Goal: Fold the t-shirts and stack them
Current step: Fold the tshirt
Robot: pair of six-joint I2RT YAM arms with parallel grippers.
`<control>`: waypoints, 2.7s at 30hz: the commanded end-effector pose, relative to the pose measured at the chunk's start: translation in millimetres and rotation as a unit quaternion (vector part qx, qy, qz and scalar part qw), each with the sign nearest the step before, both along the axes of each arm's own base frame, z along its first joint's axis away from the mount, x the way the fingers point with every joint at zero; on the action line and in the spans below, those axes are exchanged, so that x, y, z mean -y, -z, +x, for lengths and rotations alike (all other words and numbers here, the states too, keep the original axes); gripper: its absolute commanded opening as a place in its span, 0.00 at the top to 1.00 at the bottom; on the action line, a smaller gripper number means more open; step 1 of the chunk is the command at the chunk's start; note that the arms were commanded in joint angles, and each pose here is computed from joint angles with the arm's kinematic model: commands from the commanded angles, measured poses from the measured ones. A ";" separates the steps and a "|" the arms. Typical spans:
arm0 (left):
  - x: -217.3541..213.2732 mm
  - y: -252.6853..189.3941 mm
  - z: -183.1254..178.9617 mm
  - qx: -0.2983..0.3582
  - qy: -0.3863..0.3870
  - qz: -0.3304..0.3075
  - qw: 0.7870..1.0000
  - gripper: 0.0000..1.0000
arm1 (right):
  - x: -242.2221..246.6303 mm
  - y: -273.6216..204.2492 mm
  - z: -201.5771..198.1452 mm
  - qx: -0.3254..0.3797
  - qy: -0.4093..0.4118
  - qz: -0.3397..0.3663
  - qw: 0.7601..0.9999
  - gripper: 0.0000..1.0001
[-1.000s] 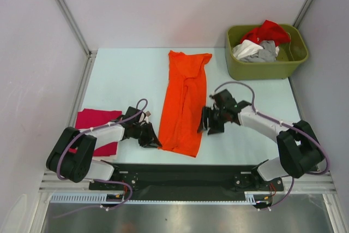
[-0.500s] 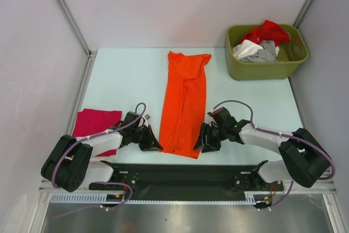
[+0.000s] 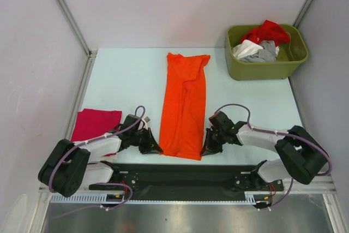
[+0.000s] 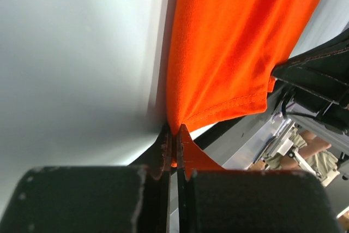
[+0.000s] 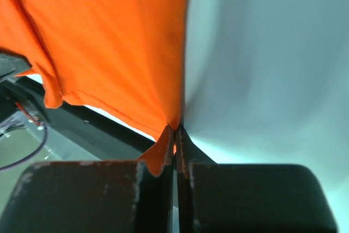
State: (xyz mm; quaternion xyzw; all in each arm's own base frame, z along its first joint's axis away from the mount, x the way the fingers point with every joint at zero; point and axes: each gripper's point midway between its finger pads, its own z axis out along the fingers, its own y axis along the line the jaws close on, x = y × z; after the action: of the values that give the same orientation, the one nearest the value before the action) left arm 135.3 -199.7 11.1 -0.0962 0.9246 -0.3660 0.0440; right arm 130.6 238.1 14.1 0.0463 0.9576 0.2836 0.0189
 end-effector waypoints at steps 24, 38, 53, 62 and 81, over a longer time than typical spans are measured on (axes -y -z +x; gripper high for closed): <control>5.5 -98.9 32.3 0.139 -0.016 0.008 0.990 0.41 | 50.5 -90.8 152.8 0.214 0.028 -0.068 0.974 0.30; -1.7 -152.8 281.9 0.296 -0.072 0.095 0.948 0.57 | 52.4 -99.8 416.6 0.320 0.178 -0.215 0.906 0.57; 11.9 -93.1 432.9 0.317 -0.121 0.045 0.940 0.40 | 59.4 -62.4 513.6 0.359 0.214 -0.152 0.896 0.46; 3.9 -74.0 478.1 0.309 -0.170 0.016 0.936 0.40 | 48.0 -43.5 532.2 0.375 0.204 -0.118 0.896 0.50; 15.8 -40.3 547.6 0.311 -0.232 -0.055 0.920 0.71 | 43.3 -43.4 576.1 0.443 0.212 -0.071 0.868 0.73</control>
State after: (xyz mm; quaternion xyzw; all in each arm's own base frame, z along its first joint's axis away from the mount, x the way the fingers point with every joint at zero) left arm 668.8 -212.7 34.9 -0.1917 0.8154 -0.3881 0.3845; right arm 686.5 199.2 37.1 0.1196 0.8591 0.1836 0.4625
